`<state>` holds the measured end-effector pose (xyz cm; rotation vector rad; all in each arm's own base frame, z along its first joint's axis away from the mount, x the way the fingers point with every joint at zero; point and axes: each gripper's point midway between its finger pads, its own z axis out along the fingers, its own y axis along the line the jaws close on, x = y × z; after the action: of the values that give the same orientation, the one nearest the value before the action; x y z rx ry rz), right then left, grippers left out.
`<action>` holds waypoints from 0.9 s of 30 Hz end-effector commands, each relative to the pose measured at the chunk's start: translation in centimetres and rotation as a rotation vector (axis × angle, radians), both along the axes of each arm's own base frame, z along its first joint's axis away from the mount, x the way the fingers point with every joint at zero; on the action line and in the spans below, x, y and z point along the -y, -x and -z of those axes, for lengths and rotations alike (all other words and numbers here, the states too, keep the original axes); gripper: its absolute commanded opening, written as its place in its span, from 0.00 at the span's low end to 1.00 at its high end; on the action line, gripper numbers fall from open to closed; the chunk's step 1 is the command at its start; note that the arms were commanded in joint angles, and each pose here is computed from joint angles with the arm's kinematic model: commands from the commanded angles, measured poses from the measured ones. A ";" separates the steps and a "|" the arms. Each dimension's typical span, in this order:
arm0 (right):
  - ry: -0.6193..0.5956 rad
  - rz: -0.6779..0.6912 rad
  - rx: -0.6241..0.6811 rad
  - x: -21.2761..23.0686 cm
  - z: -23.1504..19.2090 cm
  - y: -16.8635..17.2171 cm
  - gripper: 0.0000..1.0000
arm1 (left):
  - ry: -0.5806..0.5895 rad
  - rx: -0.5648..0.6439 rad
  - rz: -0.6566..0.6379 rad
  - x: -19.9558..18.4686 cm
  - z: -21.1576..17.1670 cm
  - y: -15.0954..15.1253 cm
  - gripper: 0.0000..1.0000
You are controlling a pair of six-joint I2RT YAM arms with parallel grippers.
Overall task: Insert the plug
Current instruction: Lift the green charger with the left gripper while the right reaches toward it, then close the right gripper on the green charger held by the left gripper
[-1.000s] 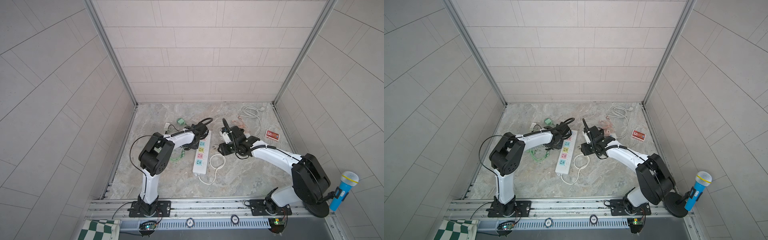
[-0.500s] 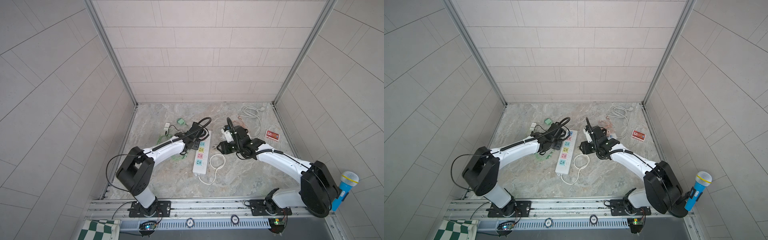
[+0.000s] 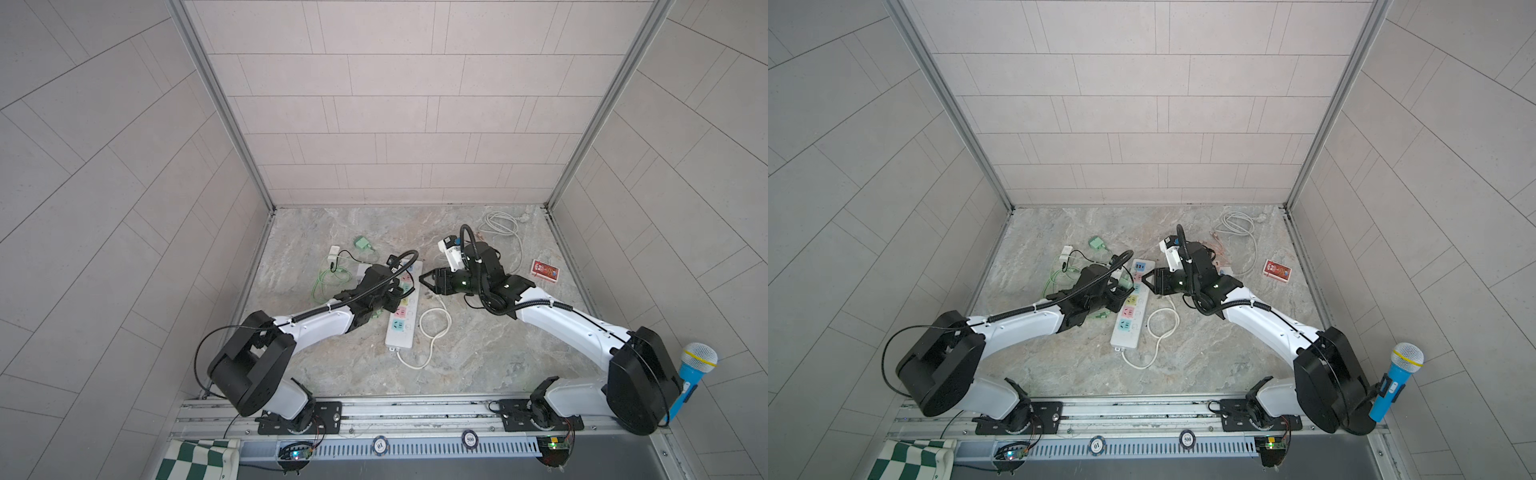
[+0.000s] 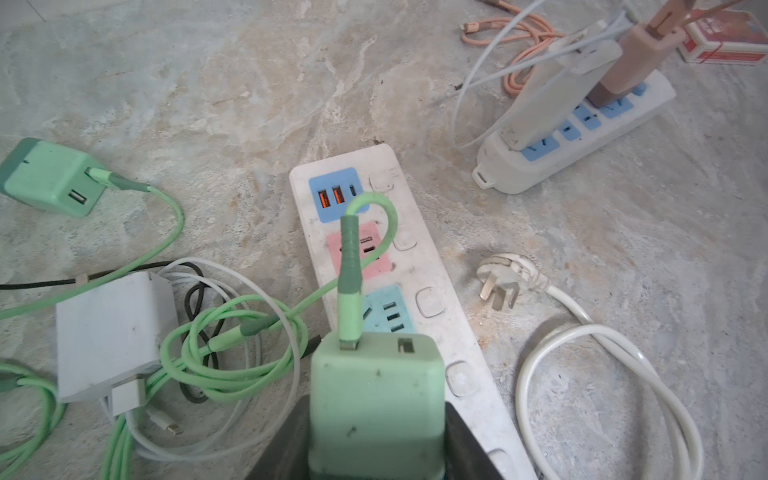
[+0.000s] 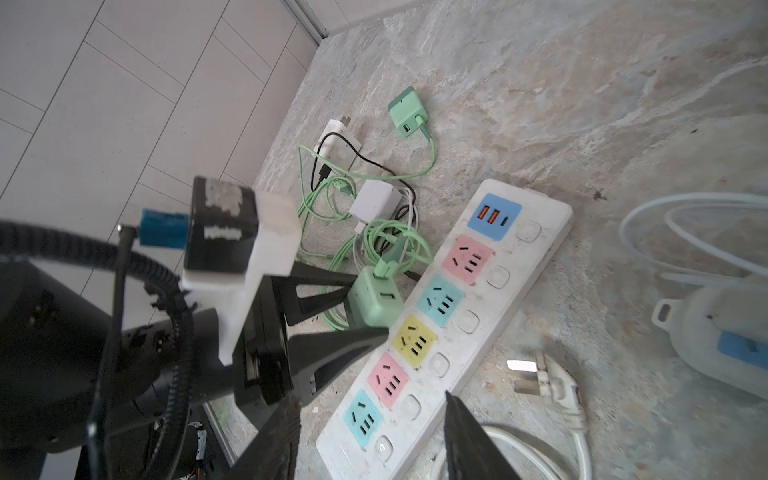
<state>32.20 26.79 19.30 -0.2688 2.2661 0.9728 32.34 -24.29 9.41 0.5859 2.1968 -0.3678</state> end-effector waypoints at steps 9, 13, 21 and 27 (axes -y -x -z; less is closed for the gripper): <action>-0.066 -0.057 -0.092 -3.3 1.4 -1.9 0.47 | 0.155 0.282 0.137 1.7 -5.3 0.6 0.22; -0.057 -0.068 -0.112 -3.6 2.2 -1.9 0.47 | 0.156 0.291 0.138 1.6 -5.1 0.6 0.22; -0.087 -0.114 -0.144 -5.0 3.1 -1.8 0.48 | 0.157 0.301 0.156 1.7 -5.0 1.0 0.22; -0.107 -0.143 -0.161 -6.2 3.4 -2.0 0.44 | 0.146 0.313 0.155 1.6 -4.7 0.9 0.21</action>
<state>34.01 31.81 14.48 -0.2909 2.4005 1.1725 31.39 -25.25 12.21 0.6788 1.9015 -0.4576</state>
